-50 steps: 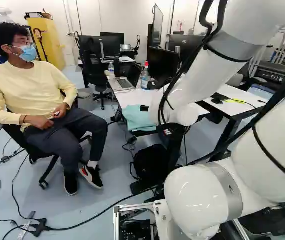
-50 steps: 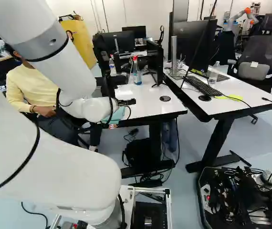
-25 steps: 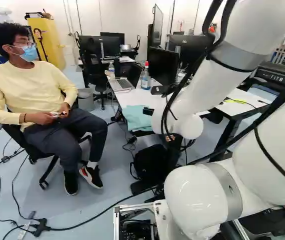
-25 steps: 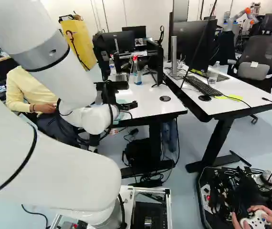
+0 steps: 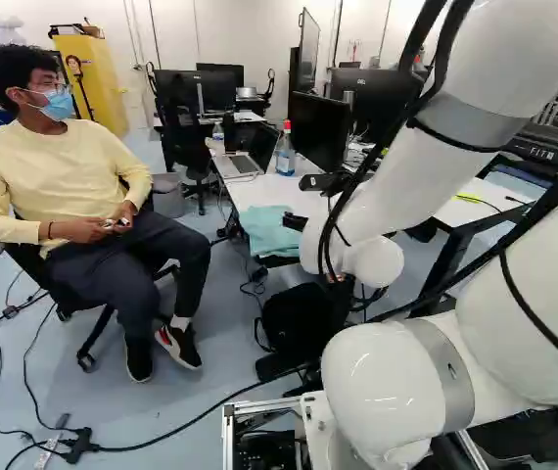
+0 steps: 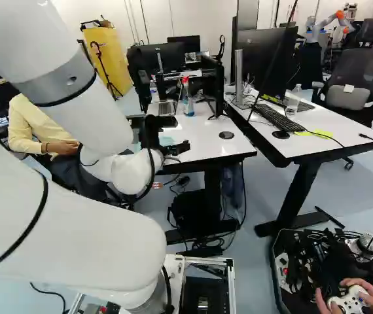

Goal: Clean the table with the green towel

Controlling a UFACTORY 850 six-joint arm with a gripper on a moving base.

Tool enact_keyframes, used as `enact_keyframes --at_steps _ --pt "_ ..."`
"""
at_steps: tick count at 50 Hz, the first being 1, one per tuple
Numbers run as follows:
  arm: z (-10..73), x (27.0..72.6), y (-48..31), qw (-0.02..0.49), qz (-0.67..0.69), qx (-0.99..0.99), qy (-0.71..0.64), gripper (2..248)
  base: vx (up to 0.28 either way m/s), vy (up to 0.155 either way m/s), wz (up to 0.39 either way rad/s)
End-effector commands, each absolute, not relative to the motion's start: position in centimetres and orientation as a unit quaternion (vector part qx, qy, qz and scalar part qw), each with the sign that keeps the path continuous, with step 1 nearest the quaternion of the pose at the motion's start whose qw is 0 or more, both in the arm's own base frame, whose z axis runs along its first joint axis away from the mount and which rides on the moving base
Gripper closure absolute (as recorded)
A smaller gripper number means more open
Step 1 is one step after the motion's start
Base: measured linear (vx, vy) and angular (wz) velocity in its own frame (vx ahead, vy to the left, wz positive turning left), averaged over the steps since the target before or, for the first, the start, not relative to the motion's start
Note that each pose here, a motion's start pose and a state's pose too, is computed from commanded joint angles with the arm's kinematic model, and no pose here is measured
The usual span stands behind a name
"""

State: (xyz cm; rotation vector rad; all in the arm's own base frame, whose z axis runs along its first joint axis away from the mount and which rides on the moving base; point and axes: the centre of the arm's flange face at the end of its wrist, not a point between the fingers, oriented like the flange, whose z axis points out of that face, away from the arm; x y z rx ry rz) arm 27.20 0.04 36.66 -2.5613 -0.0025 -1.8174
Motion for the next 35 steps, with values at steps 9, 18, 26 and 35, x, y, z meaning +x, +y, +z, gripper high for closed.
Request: enact_keyframes --at_steps 9,18,26,35 --pt "36.57 27.05 0.00 0.000 -0.581 -0.814 0.000 3 0.000 0.000 0.000" --pt "36.56 27.03 0.00 0.000 -0.581 -0.814 0.000 3 0.000 0.000 0.000" --pt "36.56 27.03 0.00 0.000 -0.581 -0.814 0.000 3 0.000 0.000 0.000" --pt "36.56 27.03 0.00 0.000 -0.581 -0.814 0.000 3 0.000 0.000 0.000"
